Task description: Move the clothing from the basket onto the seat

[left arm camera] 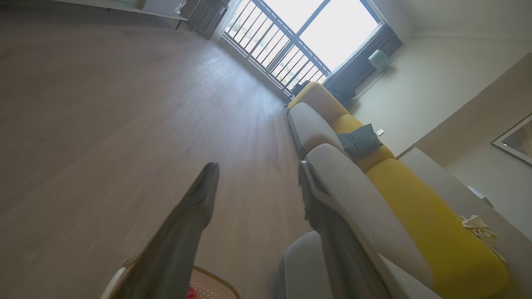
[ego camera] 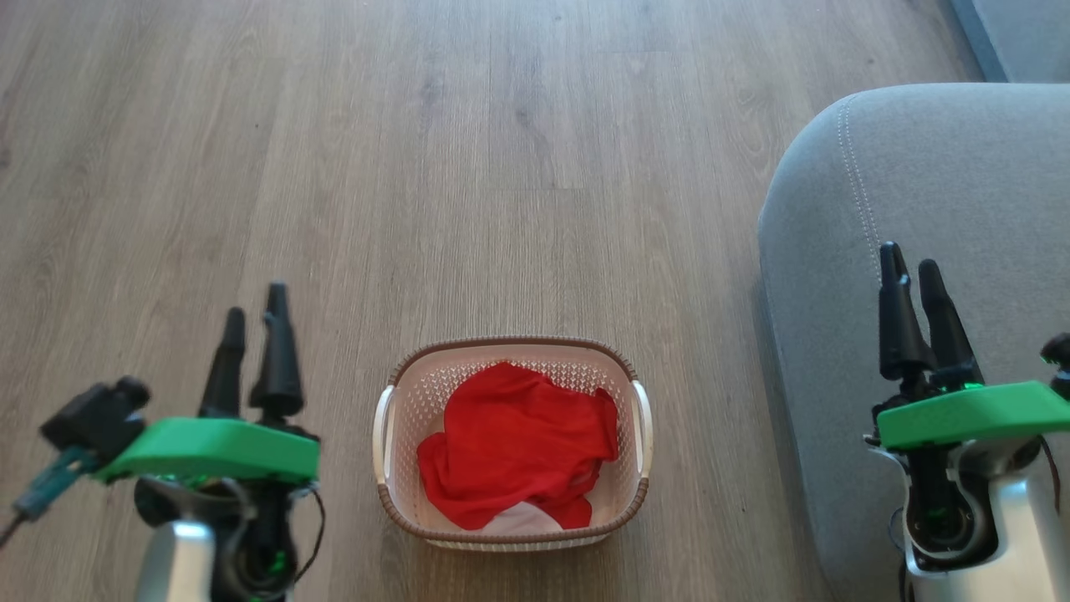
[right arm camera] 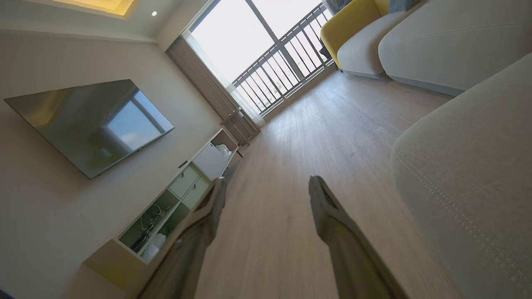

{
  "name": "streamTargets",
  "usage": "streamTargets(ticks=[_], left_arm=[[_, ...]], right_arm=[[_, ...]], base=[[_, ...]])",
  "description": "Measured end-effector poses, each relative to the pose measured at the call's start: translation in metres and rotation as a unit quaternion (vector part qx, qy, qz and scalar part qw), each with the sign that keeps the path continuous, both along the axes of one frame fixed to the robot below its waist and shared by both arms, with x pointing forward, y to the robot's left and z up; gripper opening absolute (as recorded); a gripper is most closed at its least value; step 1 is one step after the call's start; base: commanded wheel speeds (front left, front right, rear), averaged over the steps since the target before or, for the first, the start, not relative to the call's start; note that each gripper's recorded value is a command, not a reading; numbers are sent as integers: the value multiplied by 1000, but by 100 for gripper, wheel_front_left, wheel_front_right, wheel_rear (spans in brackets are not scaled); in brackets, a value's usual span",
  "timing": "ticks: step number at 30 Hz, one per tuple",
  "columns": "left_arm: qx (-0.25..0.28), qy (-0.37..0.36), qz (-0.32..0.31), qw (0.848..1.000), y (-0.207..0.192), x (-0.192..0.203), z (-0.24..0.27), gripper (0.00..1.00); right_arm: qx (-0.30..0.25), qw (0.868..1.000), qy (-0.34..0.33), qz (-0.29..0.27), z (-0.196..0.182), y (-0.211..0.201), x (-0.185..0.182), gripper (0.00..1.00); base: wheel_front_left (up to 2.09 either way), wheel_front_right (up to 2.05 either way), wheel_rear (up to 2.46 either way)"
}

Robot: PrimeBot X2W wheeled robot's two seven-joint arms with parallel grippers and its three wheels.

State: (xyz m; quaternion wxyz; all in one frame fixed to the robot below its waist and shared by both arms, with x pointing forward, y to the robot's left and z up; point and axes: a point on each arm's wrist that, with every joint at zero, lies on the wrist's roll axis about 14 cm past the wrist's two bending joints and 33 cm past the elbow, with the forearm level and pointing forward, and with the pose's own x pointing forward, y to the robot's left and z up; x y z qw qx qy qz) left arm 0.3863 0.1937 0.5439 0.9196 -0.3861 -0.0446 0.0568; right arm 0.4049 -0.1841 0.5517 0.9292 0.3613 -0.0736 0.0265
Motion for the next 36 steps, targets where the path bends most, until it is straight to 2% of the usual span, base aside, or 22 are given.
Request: streamTargets(ticks=[10, 12, 20, 30, 36], left_arm=[[125, 28, -13, 992, -31, -2, -10, 100], [162, 37, -2, 986, -31, -4, -11, 100], [238, 40, 55, 969, -22, -2, 0, 100], [304, 8, 116, 946, -19, -5, 29, 100], [298, -40, 103, 948, -34, -6, 53, 100]], right_arm=[[-56, 998, -24, 3, 12, 9, 1, 100], [-87, 996, -28, 8, 13, 15, 1, 100], [-148, 988, -41, 14, 17, 25, 1, 100], [-210, 974, -81, 13, 35, 36, 4, 100], [-236, 967, -91, 15, 38, 42, 2, 100]], base=[[0, 0, 0], [0, 0, 0], [0, 0, 0], [0, 0, 0], [0, 0, 0]])
